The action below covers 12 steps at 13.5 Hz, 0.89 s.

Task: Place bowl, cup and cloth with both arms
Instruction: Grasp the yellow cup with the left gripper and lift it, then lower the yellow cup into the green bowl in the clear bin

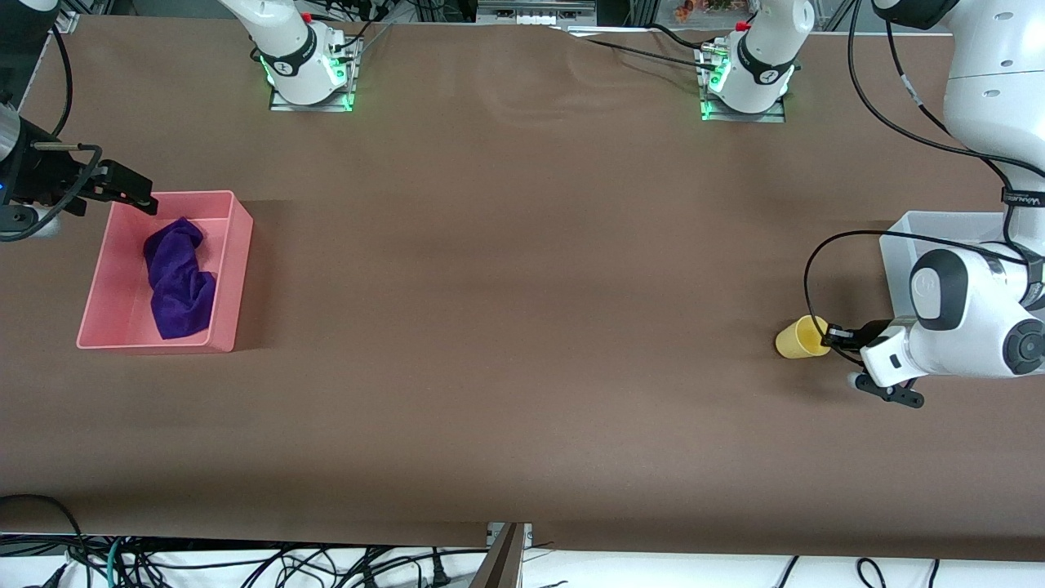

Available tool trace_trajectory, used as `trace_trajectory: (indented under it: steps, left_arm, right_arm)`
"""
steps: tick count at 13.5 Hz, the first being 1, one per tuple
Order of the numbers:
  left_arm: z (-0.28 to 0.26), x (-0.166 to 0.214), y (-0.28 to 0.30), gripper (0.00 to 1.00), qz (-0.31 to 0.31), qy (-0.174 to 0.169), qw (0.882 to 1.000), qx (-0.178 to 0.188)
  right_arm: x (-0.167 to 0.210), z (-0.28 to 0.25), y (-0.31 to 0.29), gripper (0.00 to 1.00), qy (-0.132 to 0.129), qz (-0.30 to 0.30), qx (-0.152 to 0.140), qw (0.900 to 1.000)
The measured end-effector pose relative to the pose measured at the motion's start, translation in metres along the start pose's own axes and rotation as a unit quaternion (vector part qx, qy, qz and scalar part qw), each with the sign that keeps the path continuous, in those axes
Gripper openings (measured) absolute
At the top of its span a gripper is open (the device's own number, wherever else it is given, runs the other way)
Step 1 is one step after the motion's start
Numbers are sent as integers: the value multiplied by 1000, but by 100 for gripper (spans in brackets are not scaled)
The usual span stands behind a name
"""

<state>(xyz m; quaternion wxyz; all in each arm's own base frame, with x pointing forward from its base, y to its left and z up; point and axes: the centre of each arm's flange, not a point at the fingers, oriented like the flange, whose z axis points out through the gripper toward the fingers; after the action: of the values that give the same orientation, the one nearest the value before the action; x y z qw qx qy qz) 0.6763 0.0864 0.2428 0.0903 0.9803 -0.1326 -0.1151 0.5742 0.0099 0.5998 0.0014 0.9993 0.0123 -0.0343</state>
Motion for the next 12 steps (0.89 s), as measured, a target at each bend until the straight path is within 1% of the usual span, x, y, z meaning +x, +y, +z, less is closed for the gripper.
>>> trace_trajectory:
  steps: [2, 4, 5, 6, 7, 8, 9, 10, 11, 12]
  left_arm:
    - [-26, -7, 4, 3, 1, -12, 1000, -4]
    - [-71, -25, 2, 3, 2, -38, 999, -3]
    - [-96, -38, -6, 3, 15, -57, 998, 17]
    - [-119, -50, -17, 3, 32, -74, 996, 47]
    - [-137, -62, -30, 3, 50, -89, 992, 79]
    - [-149, -74, -47, 3, 63, -102, 987, 103]
    - [-152, -86, -69, 3, 69, -111, 985, 113]
    - [-150, -99, -96, 3, 76, -110, 984, 117]
    - [-126, -114, -149, 3, 98, -97, 984, 111]
    - [-121, -114, -159, 3, 118, -87, 982, 121]
  right_arm:
    - [0, -1, 2, 100, 1, 2, -2, 1000]
    - [0, -4, 4, 100, 5, 3, -2, 1000]
    - [0, -6, 5, 100, 6, 4, -2, 1000]
    - [0, -6, 5, 100, 7, 4, -2, 1000]
    - [0, -7, 5, 100, 7, 4, -2, 1000]
    - [0, -7, 5, 100, 8, 4, -2, 1000]
    - [0, -8, 5, 100, 9, 4, -3, 1000]
    - [1, -10, 5, 100, 11, 4, -3, 1000]
    - [4, -14, 6, 100, 16, 4, -3, 1000]
    - [4, -14, 6, 100, 16, 4, -5, 1000]
